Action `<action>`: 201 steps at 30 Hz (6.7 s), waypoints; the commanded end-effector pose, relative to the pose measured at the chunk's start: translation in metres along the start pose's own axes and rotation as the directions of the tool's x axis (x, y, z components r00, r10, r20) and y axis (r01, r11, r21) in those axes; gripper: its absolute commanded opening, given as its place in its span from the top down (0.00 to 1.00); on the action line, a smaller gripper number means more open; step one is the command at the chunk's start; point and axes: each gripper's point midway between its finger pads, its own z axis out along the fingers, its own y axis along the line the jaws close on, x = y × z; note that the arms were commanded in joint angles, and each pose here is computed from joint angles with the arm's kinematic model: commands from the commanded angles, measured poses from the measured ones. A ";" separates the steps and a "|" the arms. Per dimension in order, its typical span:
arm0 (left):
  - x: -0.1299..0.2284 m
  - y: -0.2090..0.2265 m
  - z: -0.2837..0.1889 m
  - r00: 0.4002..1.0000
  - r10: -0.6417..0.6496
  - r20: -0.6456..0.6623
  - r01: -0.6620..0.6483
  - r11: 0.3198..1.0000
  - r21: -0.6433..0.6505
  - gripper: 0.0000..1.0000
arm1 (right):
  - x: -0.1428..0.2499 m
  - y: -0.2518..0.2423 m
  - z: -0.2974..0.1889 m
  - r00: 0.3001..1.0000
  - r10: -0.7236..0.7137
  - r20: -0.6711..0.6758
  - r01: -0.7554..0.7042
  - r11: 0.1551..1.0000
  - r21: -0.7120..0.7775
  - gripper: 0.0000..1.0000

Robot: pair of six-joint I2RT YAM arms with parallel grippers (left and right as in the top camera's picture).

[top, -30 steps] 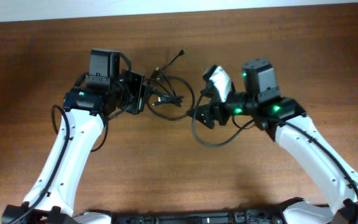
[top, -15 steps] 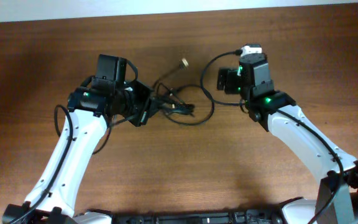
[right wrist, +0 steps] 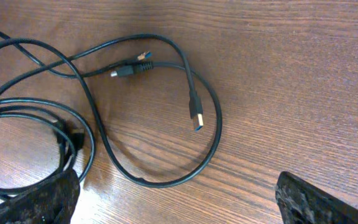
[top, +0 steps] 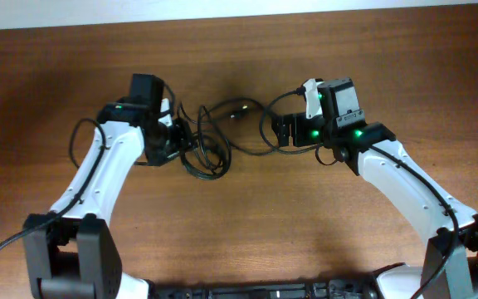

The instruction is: Untangle cables

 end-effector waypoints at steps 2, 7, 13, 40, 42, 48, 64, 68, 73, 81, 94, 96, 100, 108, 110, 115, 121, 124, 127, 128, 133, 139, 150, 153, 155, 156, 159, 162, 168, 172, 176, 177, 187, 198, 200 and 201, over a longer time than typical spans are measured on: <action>-0.014 0.054 -0.009 0.996 -0.060 0.061 0.071 0.976 -0.205 0.01 | -0.002 0.002 -0.001 1.000 -0.010 0.002 0.010 1.000 -0.012 0.02; -0.008 0.042 -0.006 0.969 -0.241 0.058 0.247 0.958 -0.148 0.01 | 0.000 0.002 -0.001 1.000 -0.007 -0.006 0.007 1.000 -0.010 0.02; 0.003 0.008 0.035 0.996 -0.083 0.044 0.091 0.973 -0.213 0.00 | 0.005 0.000 -0.001 1.000 -0.003 -0.026 0.002 1.000 -0.006 0.02; 0.010 0.046 0.063 0.951 -0.304 0.056 0.302 0.876 -0.376 0.67 | 0.011 -0.001 -0.001 0.999 0.004 -0.050 -0.004 1.000 0.000 0.01; 0.001 0.038 0.053 0.952 -0.297 0.075 0.304 0.883 -0.357 0.70 | 0.011 -0.001 -0.001 0.999 0.004 -0.051 -0.004 1.000 0.000 0.02; 0.008 0.060 0.040 0.955 -0.279 0.099 0.292 0.835 -0.466 0.44 | 0.012 -0.001 -0.001 0.999 0.004 -0.052 -0.004 1.000 0.000 0.02; -0.004 0.110 0.040 0.889 -0.284 0.359 0.449 0.694 -0.564 0.49 | 0.013 -0.002 -0.001 0.998 0.005 -0.055 -0.005 1.000 0.002 0.02; 0.000 0.111 0.051 0.888 -0.299 0.349 0.452 0.709 -0.541 0.83 | 0.013 -0.002 -0.001 0.998 0.005 -0.055 -0.005 1.000 0.003 0.02; -0.002 0.099 0.045 0.891 -0.319 0.324 0.449 0.728 -0.518 1.00 | 0.012 -0.006 -0.001 0.999 0.005 -0.050 -0.004 1.000 0.027 0.02; -0.021 0.015 -0.054 0.848 -0.391 0.359 0.465 0.873 -0.146 1.00 | 0.029 0.093 -0.027 0.987 -0.042 -0.155 -0.046 0.851 -0.524 0.01; 0.006 -0.056 -0.042 0.326 -0.942 -0.080 0.942 0.318 0.104 1.00 | 0.022 0.153 0.049 0.991 0.090 0.094 -0.073 0.983 -0.168 0.29; 0.005 -0.056 -0.042 0.327 -0.942 -0.075 0.942 0.318 0.106 1.00 | 0.024 0.143 0.051 0.992 0.076 0.097 -0.065 0.991 -0.117 0.60; -0.003 -0.046 -0.045 0.554 -0.832 -0.030 0.827 0.546 0.130 1.00 | -0.009 0.080 0.035 0.973 0.183 0.142 -0.181 0.983 -0.031 0.96; -0.045 -0.018 -0.064 0.935 -0.337 0.107 0.306 0.923 0.234 1.00 | 0.010 -0.116 -0.036 0.908 0.409 0.087 -0.414 0.851 0.322 0.96; -0.046 -0.016 -0.064 0.983 -0.057 0.175 0.025 0.983 0.181 0.95 | 0.010 -0.149 -0.050 0.877 0.460 0.140 -0.477 0.800 0.363 0.60; -0.036 -0.022 -0.059 0.988 -0.008 0.155 -0.017 0.988 0.155 0.05 | 0.019 -0.146 -0.052 0.857 0.512 0.062 -0.510 0.820 0.260 0.11; -0.010 -0.046 -0.042 0.980 0.130 0.148 -0.138 0.989 0.049 0.02 | 0.016 -0.077 -0.035 0.944 0.321 -0.078 -0.321 0.947 0.009 0.11; 0.019 -0.021 -0.016 0.959 -0.247 0.137 0.260 0.962 -0.087 0.01 | 0.015 -0.077 -0.035 0.946 0.317 -0.071 -0.318 0.948 0.007 0.11; 0.040 -0.005 0.001 0.867 -0.481 0.129 0.495 0.860 -0.125 0.01 | 0.016 -0.077 -0.035 0.944 0.320 -0.077 -0.320 0.947 0.009 0.11; 0.043 -0.001 0.004 0.837 -0.531 0.134 0.546 0.827 -0.131 0.01 | 0.016 -0.077 -0.035 0.944 0.320 -0.077 -0.320 0.947 0.009 0.11; 0.057 -0.008 0.014 0.817 -0.575 0.046 0.577 0.810 -0.107 0.01 | 0.015 -0.077 -0.035 0.945 0.318 -0.072 -0.318 0.948 0.007 0.02; 0.069 -0.012 0.018 0.673 -0.739 0.033 0.737 0.665 -0.116 0.01 | 0.014 -0.077 -0.035 0.946 0.317 -0.069 -0.317 0.948 0.007 0.02; 0.101 0.011 0.077 0.397 -0.903 0.165 0.917 0.383 -0.111 0.10 | 0.014 -0.077 -0.035 0.946 0.317 -0.069 -0.317 0.948 0.007 0.02; 0.110 0.027 0.100 0.392 -0.897 0.205 0.913 0.353 -0.203 0.39 | 0.014 -0.077 -0.035 0.946 0.317 -0.069 -0.317 0.948 0.007 0.02; 0.111 0.030 0.105 0.423 -0.883 0.202 0.898 0.379 -0.222 0.83 | 0.014 -0.077 -0.035 0.946 0.317 -0.069 -0.317 0.948 0.007 0.02; 0.108 0.030 0.103 0.454 -0.870 0.192 0.884 0.413 -0.221 1.00 | 0.014 -0.077 -0.035 0.946 0.317 -0.069 -0.317 0.948 0.007 0.02; 0.075 0.031 0.081 0.602 -0.785 0.147 0.798 0.582 -0.159 1.00 | 0.014 -0.077 -0.035 0.946 0.317 -0.069 -0.317 0.948 0.007 0.02; 0.009 0.000 -0.004 0.838 -0.463 0.290 0.470 0.881 0.050 1.00 | 0.014 -0.077 -0.035 0.946 0.318 -0.070 -0.318 0.948 0.006 0.02; -0.048 -0.091 -0.285 0.509 0.015 0.861 -0.218 0.970 0.112 1.00 | 0.023 -0.045 -0.039 0.922 0.352 -0.163 -0.376 0.915 -0.147 0.02; -0.047 -0.099 -0.293 0.494 0.002 0.870 -0.251 0.958 0.140 1.00 | -0.015 0.021 -0.036 0.976 0.209 -0.064 -0.217 0.893 -0.393 0.02; -0.047 -0.100 -0.292 0.496 0.002 0.868 -0.254 0.957 0.143 1.00 | -0.027 0.043 0.012 0.872 0.490 -0.004 -0.480 0.852 -0.208 0.02; -0.047 -0.100 -0.292 0.496 0.001 0.868 -0.254 0.956 0.144 1.00 | -0.026 0.057 0.025 0.882 0.472 -0.006 -0.460 0.857 -0.233 0.06; -0.015 0.032 -0.437 -0.128 -0.158 0.979 0.328 0.925 0.192 1.00 | 0.113 -0.063 0.041 0.721 0.651 -0.238 -0.534 0.740 0.409 0.96; -0.140 0.119 -0.445 -0.344 0.031 0.939 0.582 0.791 0.187 1.00 | 0.112 -0.074 0.038 0.704 0.676 -0.219 -0.557 0.717 0.420 0.48; -0.174 0.163 -0.449 -0.463 0.062 0.884 0.594 0.762 0.258 1.00 | 0.112 -0.074 0.038 0.704 0.676 -0.219 -0.557 0.717 0.420 0.45; -0.197 0.180 -0.448 -0.454 0.092 0.886 0.595 0.772 0.224 1.00 | 0.112 -0.074 0.038 0.704 0.676 -0.219 -0.557 0.716 0.420 0.43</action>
